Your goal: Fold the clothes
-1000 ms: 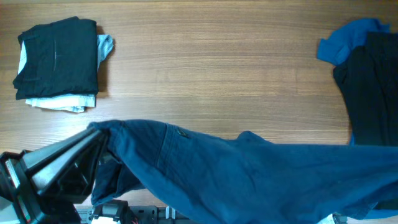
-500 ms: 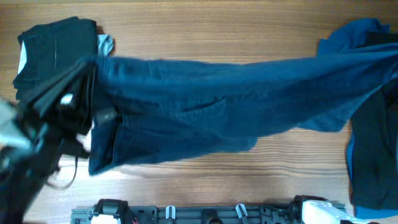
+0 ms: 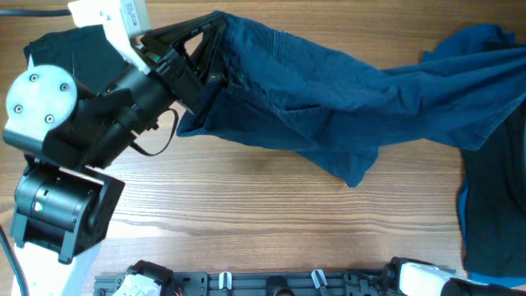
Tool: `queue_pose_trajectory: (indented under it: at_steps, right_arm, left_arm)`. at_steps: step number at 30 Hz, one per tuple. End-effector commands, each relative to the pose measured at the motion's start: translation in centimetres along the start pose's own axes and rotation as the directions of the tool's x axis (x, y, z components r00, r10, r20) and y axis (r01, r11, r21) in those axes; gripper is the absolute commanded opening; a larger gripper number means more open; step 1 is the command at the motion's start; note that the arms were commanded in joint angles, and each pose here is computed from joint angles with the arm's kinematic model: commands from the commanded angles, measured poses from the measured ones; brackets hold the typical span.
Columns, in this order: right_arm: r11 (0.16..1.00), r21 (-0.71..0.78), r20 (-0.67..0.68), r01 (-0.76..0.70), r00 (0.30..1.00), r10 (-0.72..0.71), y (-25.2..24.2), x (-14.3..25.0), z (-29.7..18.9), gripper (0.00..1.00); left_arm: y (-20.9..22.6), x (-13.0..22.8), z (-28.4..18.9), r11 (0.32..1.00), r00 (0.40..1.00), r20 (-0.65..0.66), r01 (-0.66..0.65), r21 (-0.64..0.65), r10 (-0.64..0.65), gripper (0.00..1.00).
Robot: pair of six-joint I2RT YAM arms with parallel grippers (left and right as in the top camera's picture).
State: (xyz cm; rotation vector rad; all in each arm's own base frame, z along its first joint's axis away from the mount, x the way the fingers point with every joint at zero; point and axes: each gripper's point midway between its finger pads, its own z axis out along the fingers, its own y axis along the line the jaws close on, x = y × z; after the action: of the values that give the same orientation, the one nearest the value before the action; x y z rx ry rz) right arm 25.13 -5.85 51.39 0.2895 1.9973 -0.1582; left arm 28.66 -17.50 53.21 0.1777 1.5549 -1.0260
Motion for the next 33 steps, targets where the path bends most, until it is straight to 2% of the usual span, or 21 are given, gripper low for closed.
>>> queue_pose_trajectory:
  at_steps: [1,9,17,22,27,31,33]
  right_arm:
    - [1.0,0.006,0.013,0.007,1.0,-0.007,-0.7,-0.6,0.5,0.04]
    - [0.998,0.031,0.076,-0.047,0.996,0.045,-2.9,-1.9,-0.6,0.04]
    - [0.998,-0.025,-0.044,-0.066,0.997,0.064,-4.7,-1.5,6.4,0.04]
    - [0.994,-0.032,0.024,-0.106,0.994,0.107,-7.3,-2.6,5.1,0.04]
    - [0.986,-0.101,0.045,-0.135,0.989,0.14,-8.0,-2.4,3.5,0.04]
    - [0.969,-0.224,0.037,-0.106,0.992,0.118,-5.8,-2.3,3.2,0.04]
    - [0.968,-0.234,0.038,-0.094,0.994,0.106,-5.5,-2.3,3.2,0.04]
  left_arm:
    - [-1.2,-2.2,-1.7,0.997,0.992,0.093,-0.082,-0.014,0.083,0.04]
    - [-4.0,-3.4,-5.5,0.995,0.984,0.152,-0.099,0.017,0.095,0.04]
    - [-1.2,-1.8,-1.0,0.999,0.995,0.094,-0.029,-0.026,0.031,0.04]
    - [-5.1,-2.0,0.6,0.992,0.989,0.139,-0.057,0.114,0.041,0.04]
    - [-7.8,-2.2,0.2,0.981,0.984,0.172,-0.082,0.177,0.052,0.04]
    - [-3.2,-0.7,1.3,0.999,0.991,0.124,-0.036,-0.032,0.04,0.04]
    - [-1.2,2.0,2.8,0.995,0.998,0.024,-0.048,-0.091,0.05,0.04]
